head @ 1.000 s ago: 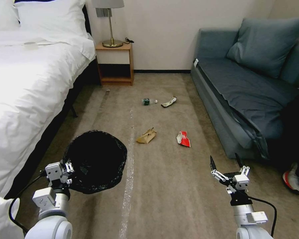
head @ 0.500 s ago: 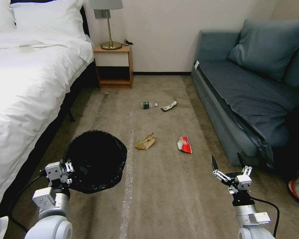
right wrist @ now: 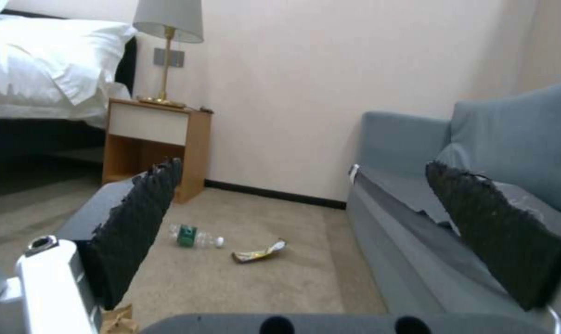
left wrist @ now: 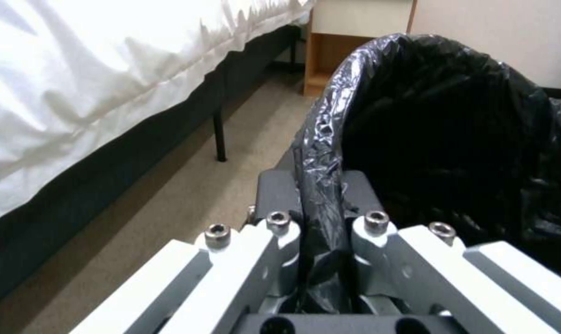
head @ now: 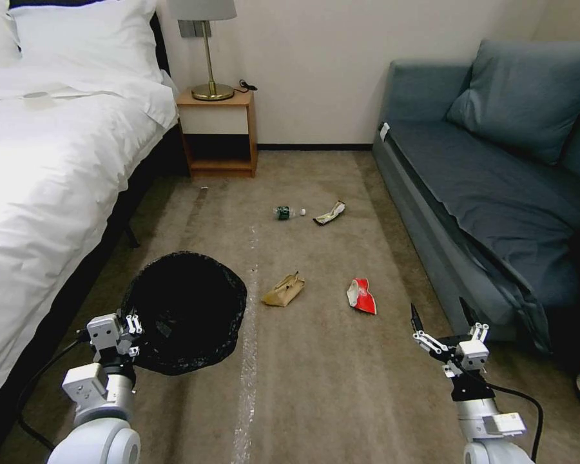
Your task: Pick up the trash bin, then pick up the garbage on the floor and place it into the trash bin.
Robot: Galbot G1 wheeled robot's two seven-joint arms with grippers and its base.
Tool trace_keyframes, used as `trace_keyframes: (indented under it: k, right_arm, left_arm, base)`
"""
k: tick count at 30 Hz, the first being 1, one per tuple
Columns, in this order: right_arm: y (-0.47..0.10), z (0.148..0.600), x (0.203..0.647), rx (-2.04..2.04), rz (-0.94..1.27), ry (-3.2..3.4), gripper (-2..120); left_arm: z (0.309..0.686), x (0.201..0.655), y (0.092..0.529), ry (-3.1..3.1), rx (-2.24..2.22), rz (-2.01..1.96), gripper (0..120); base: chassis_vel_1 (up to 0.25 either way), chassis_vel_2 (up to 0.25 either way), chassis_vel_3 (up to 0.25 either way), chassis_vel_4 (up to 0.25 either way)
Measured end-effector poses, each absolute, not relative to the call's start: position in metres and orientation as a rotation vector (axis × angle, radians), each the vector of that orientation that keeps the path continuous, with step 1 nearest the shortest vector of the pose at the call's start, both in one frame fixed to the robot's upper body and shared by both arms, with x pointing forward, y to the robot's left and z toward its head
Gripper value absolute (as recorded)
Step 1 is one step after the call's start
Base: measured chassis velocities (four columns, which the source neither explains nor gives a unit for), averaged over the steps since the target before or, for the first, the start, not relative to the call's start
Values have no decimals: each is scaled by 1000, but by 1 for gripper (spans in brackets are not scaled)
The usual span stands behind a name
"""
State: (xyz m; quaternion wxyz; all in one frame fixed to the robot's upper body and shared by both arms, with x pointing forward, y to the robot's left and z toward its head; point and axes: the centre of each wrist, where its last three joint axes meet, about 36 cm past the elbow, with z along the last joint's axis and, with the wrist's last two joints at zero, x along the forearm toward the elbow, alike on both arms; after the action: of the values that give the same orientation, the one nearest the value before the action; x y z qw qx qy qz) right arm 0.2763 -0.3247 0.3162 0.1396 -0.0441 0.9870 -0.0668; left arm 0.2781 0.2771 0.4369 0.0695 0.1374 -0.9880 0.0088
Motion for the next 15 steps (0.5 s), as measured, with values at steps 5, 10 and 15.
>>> trace_keyframes:
  k: [5,10,15]
  right_arm:
    - [-325,316,276,-130,-194,2852,100]
    - [-325,315,277,-134,-194,2851,100]
    - [-324,315,277,-139,-194,2849,100]
  left_arm:
    - [437,278,277,-2975,413,29,5]
    - [439,279,276,-2981,412,31,5]
    - [439,279,274,-2983,407,32,5]
  base:
    - [-105,104,94,-102]
    - [-116,115,121,-120]
    - [-118,111,126,-105]
